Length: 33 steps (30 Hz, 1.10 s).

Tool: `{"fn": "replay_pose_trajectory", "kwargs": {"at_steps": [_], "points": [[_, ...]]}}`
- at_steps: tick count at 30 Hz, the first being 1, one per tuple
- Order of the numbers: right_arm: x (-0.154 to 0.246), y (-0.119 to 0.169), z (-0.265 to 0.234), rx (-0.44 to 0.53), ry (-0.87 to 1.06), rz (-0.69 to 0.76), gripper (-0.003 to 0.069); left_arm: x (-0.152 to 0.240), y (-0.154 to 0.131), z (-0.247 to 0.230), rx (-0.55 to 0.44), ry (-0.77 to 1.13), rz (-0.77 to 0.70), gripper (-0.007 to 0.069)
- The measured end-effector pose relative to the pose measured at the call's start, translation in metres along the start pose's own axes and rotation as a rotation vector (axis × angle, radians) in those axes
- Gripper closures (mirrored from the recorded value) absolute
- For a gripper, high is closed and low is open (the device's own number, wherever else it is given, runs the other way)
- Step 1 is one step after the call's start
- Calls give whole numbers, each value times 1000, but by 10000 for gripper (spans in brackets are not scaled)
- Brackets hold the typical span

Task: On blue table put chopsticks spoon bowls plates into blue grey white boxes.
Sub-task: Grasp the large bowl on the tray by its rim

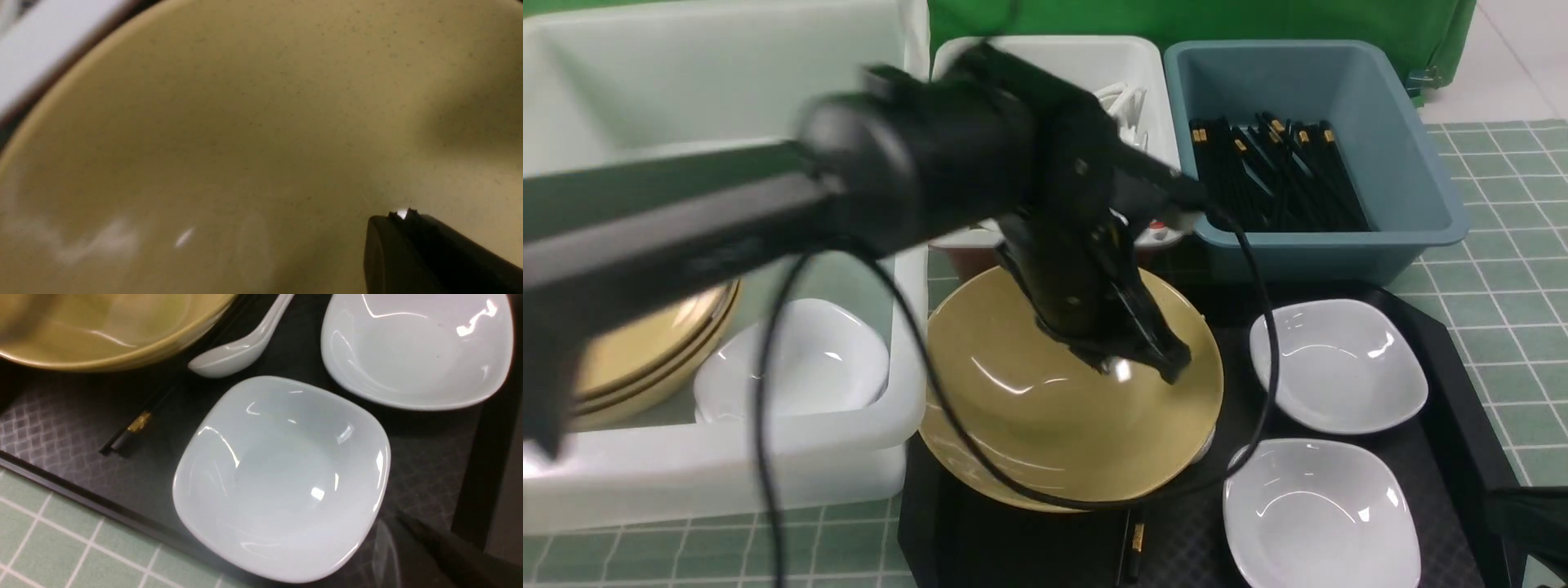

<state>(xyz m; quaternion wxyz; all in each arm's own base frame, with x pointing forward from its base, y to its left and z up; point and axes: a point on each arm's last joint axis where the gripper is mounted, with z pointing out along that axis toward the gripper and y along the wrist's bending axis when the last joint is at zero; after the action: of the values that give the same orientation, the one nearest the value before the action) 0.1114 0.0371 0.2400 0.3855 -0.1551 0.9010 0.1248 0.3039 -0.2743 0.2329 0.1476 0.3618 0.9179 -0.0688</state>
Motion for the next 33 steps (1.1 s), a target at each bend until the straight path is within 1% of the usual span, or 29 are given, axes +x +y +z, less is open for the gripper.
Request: {"fn": "replay_pose_trajectory", "kwargs": {"at_steps": [3,4,5,7,8,11,12,15,16,17,18,19,20,21,22,24,27,29,30,31,33], "points": [[0,0,0,-1,-5,5,622,-5,-11,17,80,12,-20,621],[0,0,0,-1,-5,5,622,-5,-11,17,88,11,-24,621],[0,0,0,-2,-5,6,622,-10,-20,18,173,-21,-51,621],[0,0,0,-2,-5,7,622,-13,-25,15,218,-49,-61,621],[0,0,0,-2,-5,7,622,-18,-31,13,297,-87,-75,621],[-1,0,0,-1,-10,8,622,-25,-42,5,426,-151,-63,621],[-1,0,0,1,-14,8,622,-27,-43,2,457,-165,-52,621],[-2,0,0,5,-20,8,621,-33,-40,-8,490,-179,-29,618],[-2,-1,0,6,-22,8,621,-35,-32,-16,472,-179,-17,615],[-2,-1,0,6,-22,8,621,-36,-31,-17,473,-179,-17,615],[-2,-1,0,6,-22,8,621,-36,-22,-22,440,-172,-9,606],[-2,-1,0,6,-22,8,621,-35,-5,-31,361,-156,2,573],[-2,-1,0,6,-22,8,621,-34,-2,-33,337,-152,6,562],[-2,-1,0,6,-22,8,621,-32,14,-39,256,-131,4,519],[-2,-1,0,6,-22,8,621,-29,25,-42,184,-112,1,489],[-2,-1,0,7,-26,9,621,-23,46,-44,46,-69,-19,403],[-3,-1,0,11,-32,9,621,-19,66,-42,-106,-29,-58,260],[-3,-1,0,12,-35,9,621,-19,71,-39,-144,-20,-71,195],[-3,-1,0,12,-34,9,621,-19,71,-38,-146,-18,-72,183],[-3,-1,0,13,-35,9,621,-19,73,-32,-161,-8,-77,143],[-3,-1,0,13,-35,9,621,-19,74,-27,-167,5,-76,124]]}}
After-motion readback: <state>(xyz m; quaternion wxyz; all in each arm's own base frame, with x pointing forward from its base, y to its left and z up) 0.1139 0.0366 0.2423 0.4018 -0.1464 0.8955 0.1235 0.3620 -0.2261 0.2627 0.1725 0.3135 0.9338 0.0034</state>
